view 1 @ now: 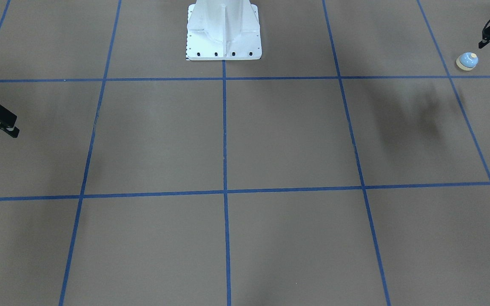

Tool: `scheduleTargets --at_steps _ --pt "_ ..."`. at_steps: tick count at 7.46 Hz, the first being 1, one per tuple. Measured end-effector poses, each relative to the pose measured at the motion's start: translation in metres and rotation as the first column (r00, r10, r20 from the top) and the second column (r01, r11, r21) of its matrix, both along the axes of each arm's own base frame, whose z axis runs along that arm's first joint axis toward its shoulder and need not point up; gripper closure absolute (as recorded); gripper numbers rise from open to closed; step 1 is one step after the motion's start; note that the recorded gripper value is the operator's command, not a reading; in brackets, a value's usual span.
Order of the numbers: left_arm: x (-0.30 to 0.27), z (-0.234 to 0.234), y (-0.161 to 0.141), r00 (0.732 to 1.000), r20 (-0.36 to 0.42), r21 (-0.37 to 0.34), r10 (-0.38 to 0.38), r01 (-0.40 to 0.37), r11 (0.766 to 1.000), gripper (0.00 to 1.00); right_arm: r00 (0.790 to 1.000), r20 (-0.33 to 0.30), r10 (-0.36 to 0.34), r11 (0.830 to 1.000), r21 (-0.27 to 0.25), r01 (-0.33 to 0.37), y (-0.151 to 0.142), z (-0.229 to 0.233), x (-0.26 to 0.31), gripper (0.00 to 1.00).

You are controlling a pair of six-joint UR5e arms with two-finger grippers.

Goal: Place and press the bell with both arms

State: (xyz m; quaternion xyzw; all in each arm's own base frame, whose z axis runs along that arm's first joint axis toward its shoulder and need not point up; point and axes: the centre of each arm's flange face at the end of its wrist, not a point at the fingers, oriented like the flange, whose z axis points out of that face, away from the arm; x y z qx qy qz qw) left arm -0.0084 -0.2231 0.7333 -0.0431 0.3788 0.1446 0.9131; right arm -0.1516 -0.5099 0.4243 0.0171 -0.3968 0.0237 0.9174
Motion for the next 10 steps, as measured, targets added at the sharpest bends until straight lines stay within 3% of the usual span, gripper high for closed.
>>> scheduleTargets --at_steps 4,10 --pt "0.014 0.039 0.018 0.994 0.05 -0.065 0.102 -0.098 0.993 0.0 1.0 -0.007 -0.009 1.0 0.004 0.009 0.002 0.0 -0.006 0.0" --pt "0.05 0.05 -0.023 0.991 0.052 -0.092 0.124 -0.119 0.989 0.0 1.0 -0.006 -0.014 1.0 0.01 0.014 0.003 -0.002 -0.009 0.0"
